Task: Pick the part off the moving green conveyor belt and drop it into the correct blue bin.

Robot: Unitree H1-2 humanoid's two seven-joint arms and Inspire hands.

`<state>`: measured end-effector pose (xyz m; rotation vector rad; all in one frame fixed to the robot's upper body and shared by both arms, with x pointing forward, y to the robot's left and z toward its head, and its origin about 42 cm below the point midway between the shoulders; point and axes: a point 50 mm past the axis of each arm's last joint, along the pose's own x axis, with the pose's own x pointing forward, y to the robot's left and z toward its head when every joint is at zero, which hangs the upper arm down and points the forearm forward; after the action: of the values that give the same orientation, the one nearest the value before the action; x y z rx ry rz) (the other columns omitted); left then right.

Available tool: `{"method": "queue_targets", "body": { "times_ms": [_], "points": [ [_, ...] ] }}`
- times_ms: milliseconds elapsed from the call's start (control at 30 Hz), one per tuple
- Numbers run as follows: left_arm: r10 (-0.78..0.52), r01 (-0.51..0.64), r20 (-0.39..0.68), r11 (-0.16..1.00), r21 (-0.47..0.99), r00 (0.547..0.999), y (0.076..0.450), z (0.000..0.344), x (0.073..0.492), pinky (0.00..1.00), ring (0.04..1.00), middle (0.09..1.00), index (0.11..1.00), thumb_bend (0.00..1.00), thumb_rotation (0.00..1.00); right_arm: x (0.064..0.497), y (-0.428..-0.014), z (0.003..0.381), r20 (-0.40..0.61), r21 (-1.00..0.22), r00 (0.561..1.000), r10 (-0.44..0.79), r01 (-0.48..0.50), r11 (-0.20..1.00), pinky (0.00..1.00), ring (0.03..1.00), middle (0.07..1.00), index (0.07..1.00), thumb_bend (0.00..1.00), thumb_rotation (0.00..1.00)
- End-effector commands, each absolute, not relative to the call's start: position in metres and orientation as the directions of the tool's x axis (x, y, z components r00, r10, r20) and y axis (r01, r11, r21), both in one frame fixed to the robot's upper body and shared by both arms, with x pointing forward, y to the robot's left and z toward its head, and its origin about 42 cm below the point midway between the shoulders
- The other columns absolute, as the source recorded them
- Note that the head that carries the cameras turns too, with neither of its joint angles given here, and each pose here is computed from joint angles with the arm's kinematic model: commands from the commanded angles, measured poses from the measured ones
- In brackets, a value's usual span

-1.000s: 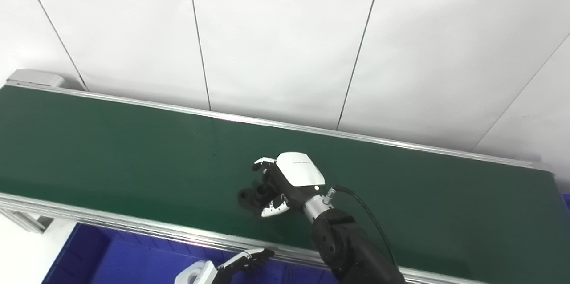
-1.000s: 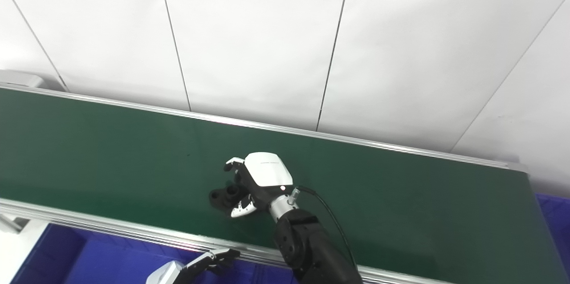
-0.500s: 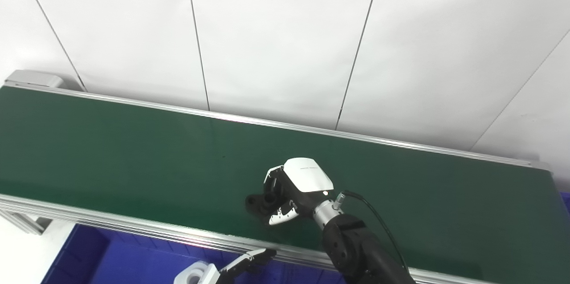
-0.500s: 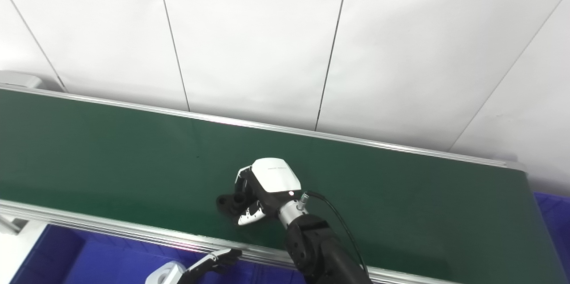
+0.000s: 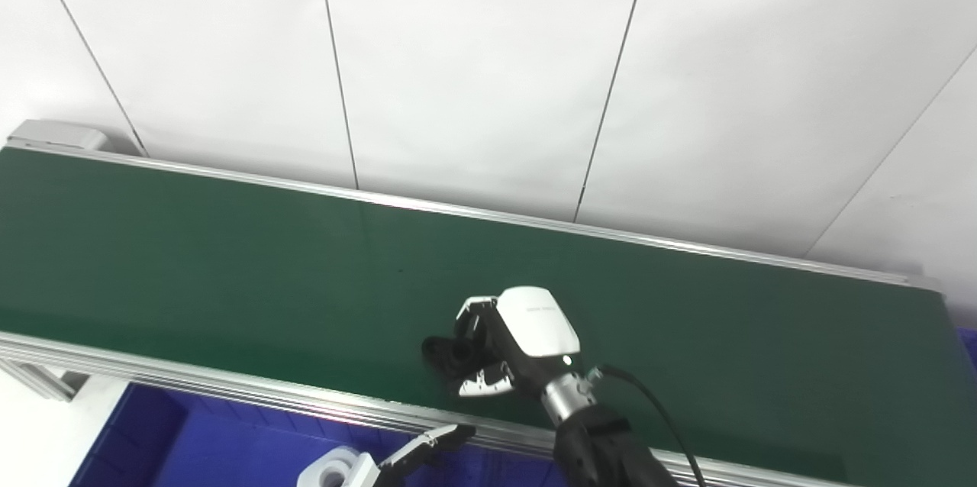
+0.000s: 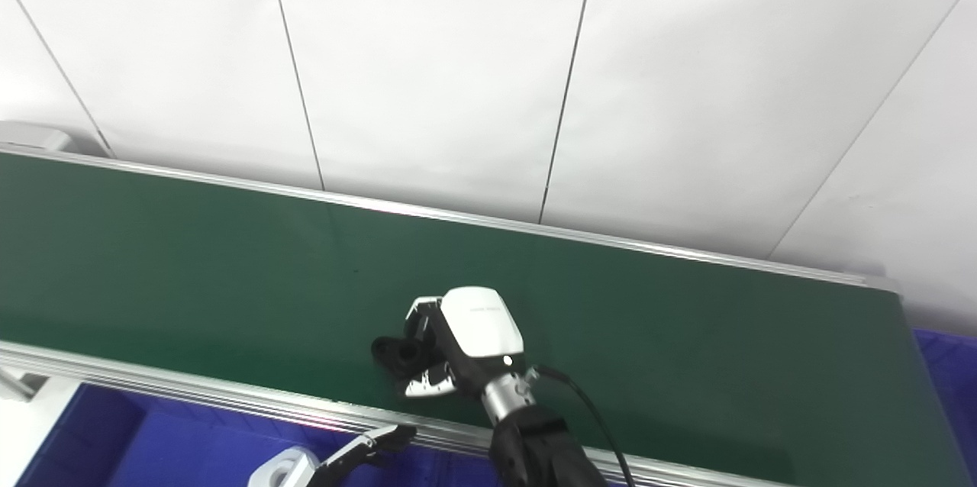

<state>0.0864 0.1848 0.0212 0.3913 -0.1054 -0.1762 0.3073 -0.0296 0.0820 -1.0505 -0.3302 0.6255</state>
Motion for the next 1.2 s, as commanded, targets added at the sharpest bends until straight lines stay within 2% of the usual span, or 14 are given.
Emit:
{"method": "queue_targets", "body": {
  "times_ms": [0,133,200,333,433,600,667,867,1033,1167],
  "points": [
    [-0.192,0.138,0.116,0.920,0.367,0.974,0.184,0.029,0.085,0.67,0.766,0.809,0.810,0.75,0.44,0.309,-0.038,0.099,0.008,-0.877,0.803,0.596,-0.280,0.390,0.24,0.318,0.471,0.494,0.52,0.00],
    [-0.191,0.136,0.118,0.921,0.365,0.974,0.183,0.031,0.083,0.67,0.766,0.808,0.811,0.76,0.44,0.300,-0.057,0.122,0.045,-0.857,0.831,0.555,-0.254,0.449,0.29,0.372,0.428,0.532,0.52,0.00],
    [-0.188,0.133,0.120,0.922,0.362,0.975,0.183,0.032,0.082,0.66,0.755,0.805,0.811,0.76,0.45,0.293,-0.069,0.135,0.069,-0.843,0.845,0.530,-0.234,0.483,0.28,0.345,0.464,0.502,0.52,0.00],
    [-0.185,0.131,0.125,0.926,0.354,0.975,0.182,0.036,0.079,0.66,0.750,0.803,0.810,0.76,0.45,0.277,-0.090,0.153,0.116,-0.822,0.865,0.488,-0.192,0.536,0.26,0.335,0.476,0.491,0.52,0.00],
    [-0.183,0.126,0.131,0.925,0.359,0.974,0.183,0.038,0.077,0.65,0.747,0.802,0.809,0.76,0.46,0.263,-0.106,0.164,0.130,-0.805,0.883,0.451,-0.172,0.567,0.26,0.357,0.432,0.530,0.51,0.00],
    [-0.183,0.128,0.131,0.929,0.348,0.974,0.184,0.044,0.072,0.66,0.759,0.805,0.809,0.76,0.46,0.240,-0.128,0.170,0.134,-0.775,0.909,0.394,-0.152,0.613,0.26,0.352,0.423,0.540,0.51,0.00],
    [-0.183,0.128,0.133,0.931,0.341,0.974,0.185,0.047,0.071,0.65,0.751,0.800,0.808,0.76,0.46,0.227,-0.136,0.169,0.115,-0.763,0.922,0.369,-0.156,0.627,0.24,0.332,0.464,0.502,0.52,0.00],
    [-0.184,0.133,0.138,0.940,0.315,0.973,0.190,0.056,0.069,0.64,0.746,0.800,0.814,0.73,0.43,0.187,-0.155,0.152,0.000,-0.725,0.948,0.319,-0.220,0.652,0.20,0.279,0.474,0.489,0.52,0.00],
    [-0.184,0.130,0.149,0.941,0.311,0.972,0.197,0.061,0.070,0.63,0.739,0.798,0.809,0.75,0.46,0.154,-0.159,0.131,-0.116,-0.728,0.942,0.315,-0.296,0.618,0.19,0.271,0.473,0.490,0.52,0.00],
    [-0.181,0.131,0.151,0.947,0.294,0.972,0.203,0.066,0.071,0.62,0.726,0.790,0.801,0.74,0.42,0.138,-0.157,0.116,-0.181,-0.739,0.929,0.324,-0.346,0.579,0.20,0.292,0.475,0.489,0.52,0.00]
  ]
}}
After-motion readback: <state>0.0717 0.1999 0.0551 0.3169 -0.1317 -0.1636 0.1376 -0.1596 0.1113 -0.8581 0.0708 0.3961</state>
